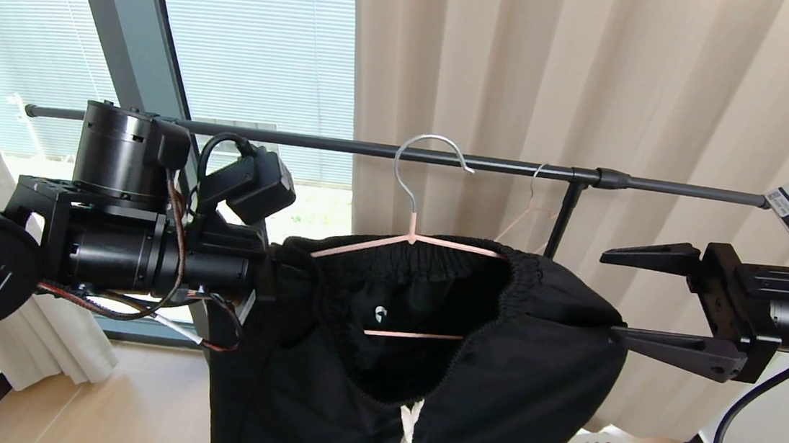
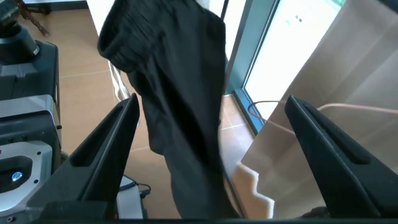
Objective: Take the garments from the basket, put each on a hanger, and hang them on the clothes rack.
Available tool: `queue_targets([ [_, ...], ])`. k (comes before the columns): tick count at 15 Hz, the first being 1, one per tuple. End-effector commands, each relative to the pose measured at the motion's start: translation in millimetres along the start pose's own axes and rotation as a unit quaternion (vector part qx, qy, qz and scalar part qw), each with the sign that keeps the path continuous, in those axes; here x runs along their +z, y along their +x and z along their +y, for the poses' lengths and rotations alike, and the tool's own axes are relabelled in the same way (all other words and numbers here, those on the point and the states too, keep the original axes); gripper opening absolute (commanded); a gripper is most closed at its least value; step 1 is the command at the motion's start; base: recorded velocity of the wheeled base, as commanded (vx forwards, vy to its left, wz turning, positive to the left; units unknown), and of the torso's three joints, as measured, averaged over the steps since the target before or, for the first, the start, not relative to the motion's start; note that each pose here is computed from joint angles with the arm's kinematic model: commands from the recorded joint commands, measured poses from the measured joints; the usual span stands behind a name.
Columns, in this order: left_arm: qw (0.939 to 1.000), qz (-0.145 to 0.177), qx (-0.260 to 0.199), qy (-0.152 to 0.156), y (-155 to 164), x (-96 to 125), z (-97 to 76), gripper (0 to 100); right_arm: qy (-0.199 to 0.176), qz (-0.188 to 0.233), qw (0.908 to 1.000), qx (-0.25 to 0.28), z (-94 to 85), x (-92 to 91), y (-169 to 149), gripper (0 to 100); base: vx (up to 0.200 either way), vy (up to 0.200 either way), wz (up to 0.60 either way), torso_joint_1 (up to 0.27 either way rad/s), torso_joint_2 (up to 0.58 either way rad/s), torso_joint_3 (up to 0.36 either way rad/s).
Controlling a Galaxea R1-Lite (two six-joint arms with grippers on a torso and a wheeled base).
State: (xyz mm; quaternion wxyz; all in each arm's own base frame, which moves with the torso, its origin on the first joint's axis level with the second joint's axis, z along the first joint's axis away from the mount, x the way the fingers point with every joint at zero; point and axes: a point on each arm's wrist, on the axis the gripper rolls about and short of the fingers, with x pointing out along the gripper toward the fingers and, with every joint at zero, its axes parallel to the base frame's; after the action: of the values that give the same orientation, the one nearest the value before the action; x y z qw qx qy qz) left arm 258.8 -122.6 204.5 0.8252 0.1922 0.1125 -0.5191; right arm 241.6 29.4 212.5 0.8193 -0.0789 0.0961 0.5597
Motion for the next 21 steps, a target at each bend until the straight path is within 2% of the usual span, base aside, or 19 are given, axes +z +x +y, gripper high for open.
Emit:
queue_targets([
  [1,1.0,-0.005,0.002,-0.007,-6,-2,4.2,0,0.029,0.007,0.9995,-0.008,-8.4,-16.4,-4,100,0.0,0.0,0.0,0.0,0.0,0.0],
  [5,0.9998,-0.005,0.009,-0.018,-10,-4,7.7,0,0.047,0.013,0.9988,0.001,-10.4,-38.4,-3,100,0.0,0.0,0.0,0.0,0.0,0.0],
  [8,0.9998,-0.005,0.009,-0.019,-10,-5,8.3,0,0.047,0.014,0.9988,-0.001,-11.2,-56.4,2,100,0.0,0.0,0.0,0.0,0.0,0.0],
  [12,0.9997,-0.008,0.009,-0.021,-10,-3,7.5,0,0.07,0.025,0.9972,0.007,-24.7,-98.8,21,100,0.0,0.0,0.0,0.0,0.0,0.0],
  [15,0.9997,-0.01,0.01,-0.02,-12,-1,6.9,0,0.075,0.032,0.9966,0.014,-30.5,-118.7,34,100,0.0,0.0,0.0,0.0,0.0,0.0],
  [21,0.9993,-0.019,0.014,-0.03,-17,5,5.3,0,0.068,0.062,0.9956,0.014,-33.1,-129.5,61,100,0.0,0.0,0.0,0.0,0.0,0.0],
])
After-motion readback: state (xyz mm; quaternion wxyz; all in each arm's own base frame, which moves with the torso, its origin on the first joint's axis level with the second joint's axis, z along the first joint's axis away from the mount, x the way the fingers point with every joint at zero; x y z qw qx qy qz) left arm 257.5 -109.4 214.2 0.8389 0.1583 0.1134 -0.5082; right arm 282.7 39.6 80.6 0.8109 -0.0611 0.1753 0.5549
